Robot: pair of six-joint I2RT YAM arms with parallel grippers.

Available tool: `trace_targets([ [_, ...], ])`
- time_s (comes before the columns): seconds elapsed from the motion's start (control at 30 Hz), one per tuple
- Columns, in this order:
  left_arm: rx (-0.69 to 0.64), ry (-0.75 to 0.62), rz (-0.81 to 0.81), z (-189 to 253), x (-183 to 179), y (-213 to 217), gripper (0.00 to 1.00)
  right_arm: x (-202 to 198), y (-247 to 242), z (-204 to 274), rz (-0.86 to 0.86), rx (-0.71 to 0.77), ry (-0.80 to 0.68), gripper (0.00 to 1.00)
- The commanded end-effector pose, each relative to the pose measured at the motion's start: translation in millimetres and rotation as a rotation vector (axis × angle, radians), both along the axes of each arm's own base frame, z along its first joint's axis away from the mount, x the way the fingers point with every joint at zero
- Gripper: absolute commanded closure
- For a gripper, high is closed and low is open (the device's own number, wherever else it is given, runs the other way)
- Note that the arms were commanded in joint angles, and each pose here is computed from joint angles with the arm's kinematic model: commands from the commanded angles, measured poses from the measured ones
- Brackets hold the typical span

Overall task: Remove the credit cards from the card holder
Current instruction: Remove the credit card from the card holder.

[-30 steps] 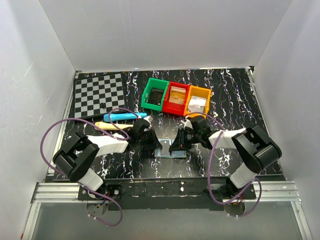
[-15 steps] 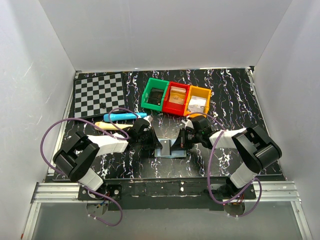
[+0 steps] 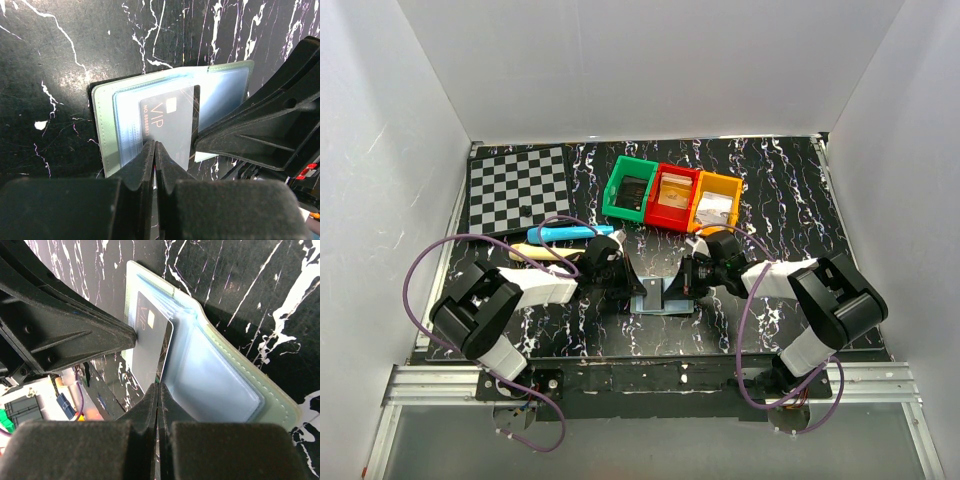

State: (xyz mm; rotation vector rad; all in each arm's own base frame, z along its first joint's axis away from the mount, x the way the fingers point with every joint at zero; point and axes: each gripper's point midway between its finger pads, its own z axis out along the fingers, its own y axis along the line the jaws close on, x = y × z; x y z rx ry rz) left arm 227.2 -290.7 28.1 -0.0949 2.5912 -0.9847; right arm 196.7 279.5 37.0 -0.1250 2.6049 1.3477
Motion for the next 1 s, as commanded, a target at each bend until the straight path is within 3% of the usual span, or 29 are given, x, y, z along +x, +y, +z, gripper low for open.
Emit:
trace_targets([
  [0.0,0.177,0.113,0.042,-47,-20,40,1.0,2,0,14,0.02,0.04,-0.045,0.99],
  [0.5,0.178,0.128,0.043,-51,-21,43,1.0,5,-2,13,0.011,0.056,-0.033,0.99],
  [0.7,0.18,0.134,0.041,-53,-23,43,1.0,6,2,19,0.015,0.096,-0.032,0.74],
  [0.97,0.172,0.13,0.042,-56,-22,42,1.0,7,9,21,0.011,0.146,-0.005,0.66],
])
